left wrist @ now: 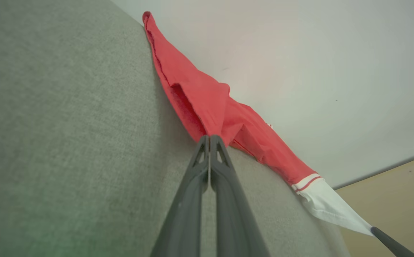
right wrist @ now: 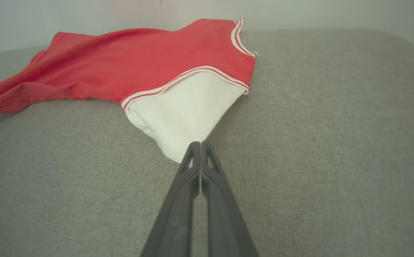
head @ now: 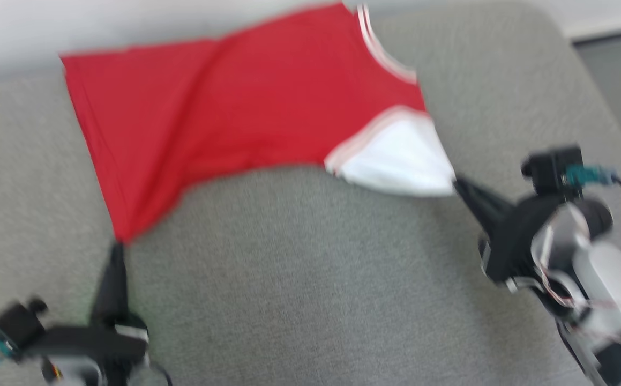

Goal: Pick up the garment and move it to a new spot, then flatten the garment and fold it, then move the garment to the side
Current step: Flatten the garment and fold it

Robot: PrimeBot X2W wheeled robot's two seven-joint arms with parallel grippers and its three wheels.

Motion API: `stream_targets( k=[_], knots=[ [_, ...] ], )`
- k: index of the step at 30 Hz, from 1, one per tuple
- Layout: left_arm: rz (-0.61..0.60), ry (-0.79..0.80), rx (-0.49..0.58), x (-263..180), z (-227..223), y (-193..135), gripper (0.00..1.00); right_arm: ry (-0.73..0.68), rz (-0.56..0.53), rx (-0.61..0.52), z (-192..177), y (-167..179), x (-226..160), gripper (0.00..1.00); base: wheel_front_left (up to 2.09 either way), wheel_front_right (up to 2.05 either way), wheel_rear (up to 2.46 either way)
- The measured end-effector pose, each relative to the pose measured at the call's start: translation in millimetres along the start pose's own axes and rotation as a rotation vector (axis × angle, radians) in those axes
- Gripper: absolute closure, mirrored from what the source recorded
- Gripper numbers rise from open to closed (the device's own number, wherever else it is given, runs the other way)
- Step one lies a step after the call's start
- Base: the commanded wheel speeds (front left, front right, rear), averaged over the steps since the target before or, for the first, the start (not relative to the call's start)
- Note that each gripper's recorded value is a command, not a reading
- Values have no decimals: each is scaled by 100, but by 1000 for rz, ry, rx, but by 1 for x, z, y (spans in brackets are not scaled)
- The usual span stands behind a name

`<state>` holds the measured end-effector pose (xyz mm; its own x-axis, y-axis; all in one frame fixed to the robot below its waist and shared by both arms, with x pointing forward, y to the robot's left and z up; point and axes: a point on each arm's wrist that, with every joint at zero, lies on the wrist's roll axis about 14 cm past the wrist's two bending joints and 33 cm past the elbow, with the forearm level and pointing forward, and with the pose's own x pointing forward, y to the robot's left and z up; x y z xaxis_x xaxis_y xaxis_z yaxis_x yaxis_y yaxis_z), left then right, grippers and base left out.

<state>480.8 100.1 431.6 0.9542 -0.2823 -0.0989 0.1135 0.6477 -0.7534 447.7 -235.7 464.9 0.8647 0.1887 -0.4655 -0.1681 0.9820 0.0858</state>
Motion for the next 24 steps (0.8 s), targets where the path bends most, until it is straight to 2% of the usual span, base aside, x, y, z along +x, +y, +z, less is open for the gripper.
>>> stream_targets(
  k=[4,10,15,20,24],
  knots=[
    [38,58,-12,-34,-12,3,100,63,16,59,-17,5,-39,100,0,0,0],
    [61,60,-19,-74,-9,1,100,188,29,135,-52,11,-97,100,0,0,0],
    [109,48,50,-104,6,16,100,234,42,162,-69,22,-141,100,0,0,0],
    [149,104,46,-123,-3,27,100,260,40,189,-84,30,-153,100,0,0,0],
    [195,202,67,-141,-18,38,100,343,64,230,-106,41,-159,100,0,0,0]
  ],
)
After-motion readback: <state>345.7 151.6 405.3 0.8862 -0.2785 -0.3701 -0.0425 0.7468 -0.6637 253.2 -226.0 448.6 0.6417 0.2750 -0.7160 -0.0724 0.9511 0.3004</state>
